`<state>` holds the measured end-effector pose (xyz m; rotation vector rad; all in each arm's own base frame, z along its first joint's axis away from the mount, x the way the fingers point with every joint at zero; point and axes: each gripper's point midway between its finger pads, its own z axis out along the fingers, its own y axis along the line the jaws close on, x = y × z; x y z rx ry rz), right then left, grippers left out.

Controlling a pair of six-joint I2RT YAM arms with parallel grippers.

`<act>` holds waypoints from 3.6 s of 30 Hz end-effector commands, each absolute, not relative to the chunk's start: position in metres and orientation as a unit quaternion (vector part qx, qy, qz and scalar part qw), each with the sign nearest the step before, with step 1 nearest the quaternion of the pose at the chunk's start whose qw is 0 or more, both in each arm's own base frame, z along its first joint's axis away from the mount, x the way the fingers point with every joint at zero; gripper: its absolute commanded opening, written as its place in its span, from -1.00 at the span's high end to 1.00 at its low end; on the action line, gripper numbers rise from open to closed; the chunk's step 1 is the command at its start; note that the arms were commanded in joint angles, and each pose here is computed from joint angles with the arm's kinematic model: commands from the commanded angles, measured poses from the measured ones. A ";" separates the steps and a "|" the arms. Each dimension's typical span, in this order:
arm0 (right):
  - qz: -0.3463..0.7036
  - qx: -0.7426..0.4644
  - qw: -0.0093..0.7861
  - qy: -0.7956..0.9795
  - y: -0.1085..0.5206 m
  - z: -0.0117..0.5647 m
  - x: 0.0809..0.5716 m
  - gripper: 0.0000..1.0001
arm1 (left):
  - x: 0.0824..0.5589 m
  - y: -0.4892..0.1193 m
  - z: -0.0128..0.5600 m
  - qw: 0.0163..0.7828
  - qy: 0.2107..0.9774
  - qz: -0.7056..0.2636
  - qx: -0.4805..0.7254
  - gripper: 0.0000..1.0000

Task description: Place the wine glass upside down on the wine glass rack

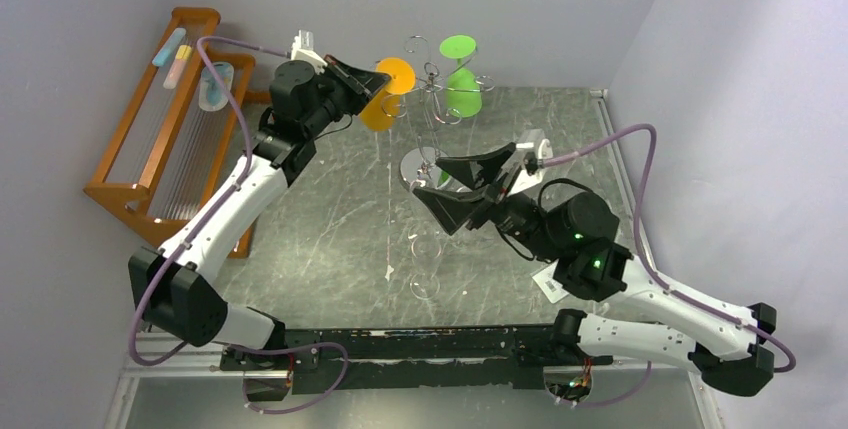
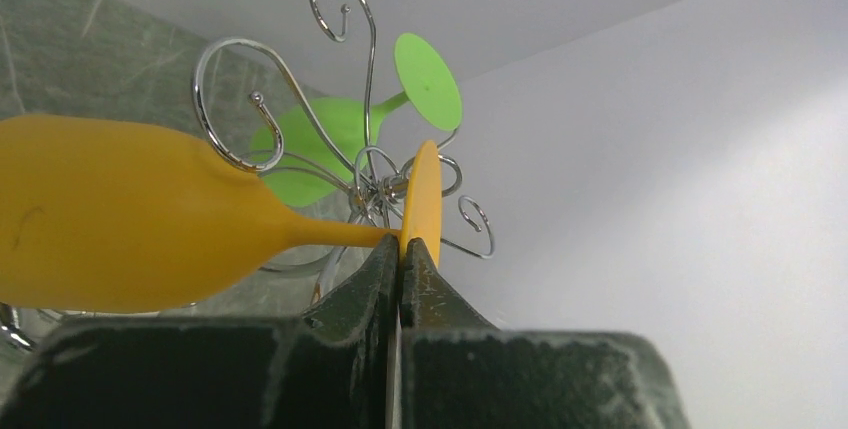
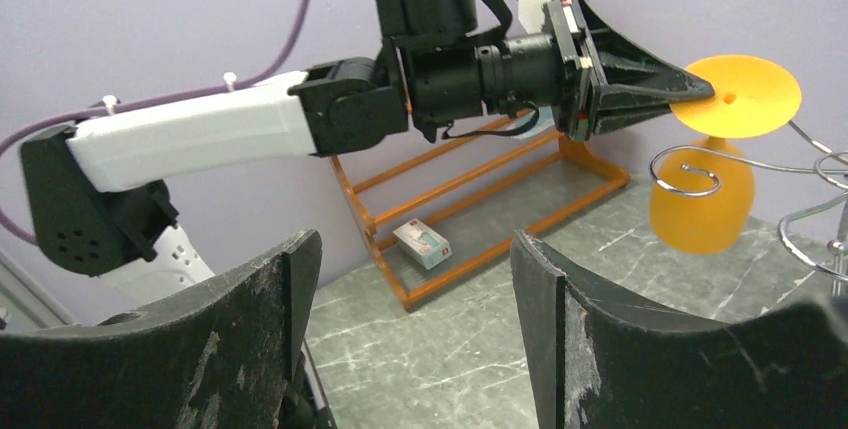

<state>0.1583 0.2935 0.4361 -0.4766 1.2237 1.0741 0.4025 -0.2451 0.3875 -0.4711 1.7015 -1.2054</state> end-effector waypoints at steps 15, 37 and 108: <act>0.520 -0.224 0.650 0.507 0.255 0.466 0.119 -0.46 | 0.443 -0.250 0.399 0.498 0.667 -0.510 -0.219 0.90; 0.522 -0.237 0.643 0.508 0.247 0.460 0.111 -0.46 | 0.459 -0.213 0.395 0.542 0.660 -0.448 -0.263 0.90; 0.230 -0.114 0.486 0.835 0.320 0.281 0.228 -0.17 | 0.246 -0.101 0.265 0.519 0.784 -0.278 -0.195 -0.56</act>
